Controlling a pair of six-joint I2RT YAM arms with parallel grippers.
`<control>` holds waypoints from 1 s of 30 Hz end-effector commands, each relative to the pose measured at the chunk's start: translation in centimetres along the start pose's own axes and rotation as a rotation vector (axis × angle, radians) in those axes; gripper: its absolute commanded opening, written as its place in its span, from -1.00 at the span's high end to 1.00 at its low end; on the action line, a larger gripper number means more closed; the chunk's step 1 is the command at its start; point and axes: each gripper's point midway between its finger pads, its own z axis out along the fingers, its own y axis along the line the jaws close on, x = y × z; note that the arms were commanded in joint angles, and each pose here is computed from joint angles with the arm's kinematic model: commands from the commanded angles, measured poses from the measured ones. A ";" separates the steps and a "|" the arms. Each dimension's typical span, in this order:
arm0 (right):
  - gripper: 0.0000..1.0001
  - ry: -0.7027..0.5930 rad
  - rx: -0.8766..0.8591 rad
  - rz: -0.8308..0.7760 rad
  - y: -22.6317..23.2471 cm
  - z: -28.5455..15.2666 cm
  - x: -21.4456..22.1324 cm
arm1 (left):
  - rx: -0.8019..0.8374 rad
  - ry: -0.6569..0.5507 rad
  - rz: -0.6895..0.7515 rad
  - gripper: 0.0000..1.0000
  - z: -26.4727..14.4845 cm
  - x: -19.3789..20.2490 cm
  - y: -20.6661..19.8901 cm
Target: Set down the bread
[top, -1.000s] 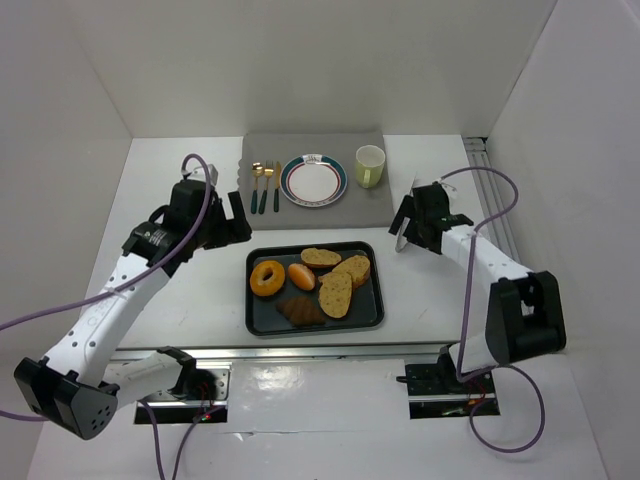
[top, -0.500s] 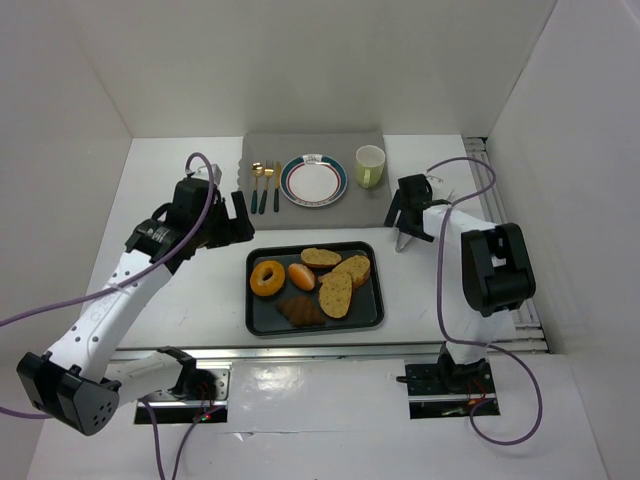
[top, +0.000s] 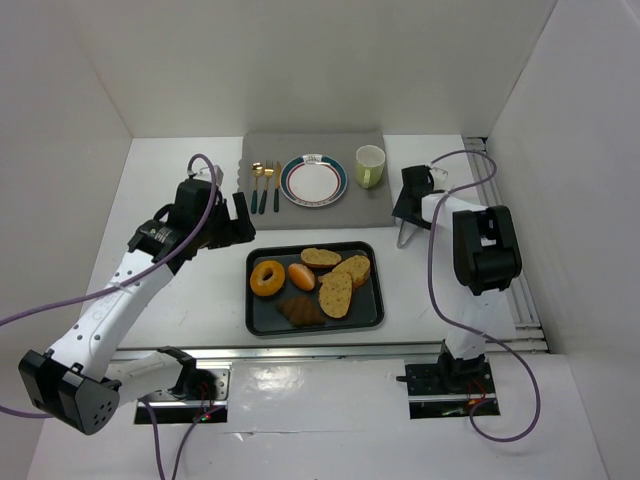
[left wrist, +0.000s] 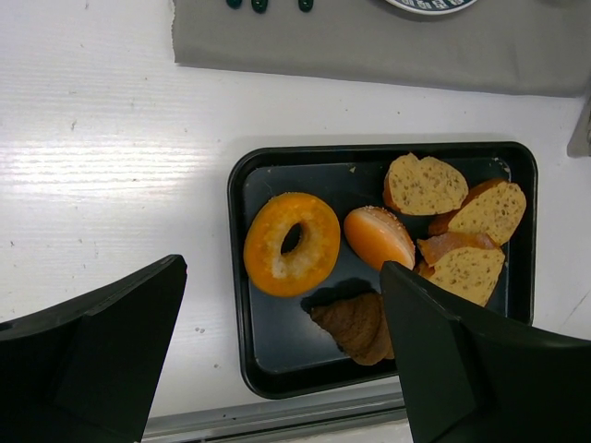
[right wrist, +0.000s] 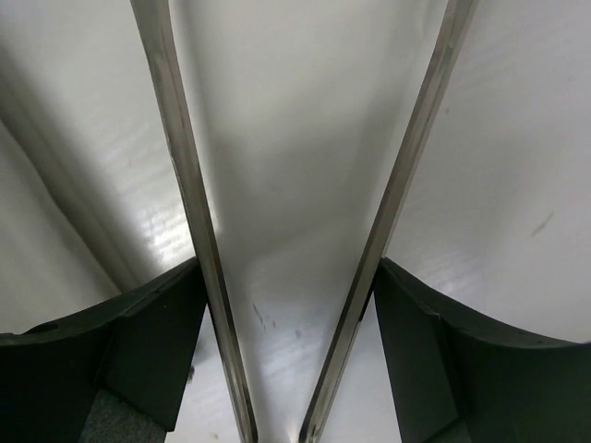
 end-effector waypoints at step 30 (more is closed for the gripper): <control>0.21 0.279 -0.536 -0.059 -1.6 -29.2 7.9 | -0.032 -0.010 0.070 -0.99 -0.4 -2.7 0.4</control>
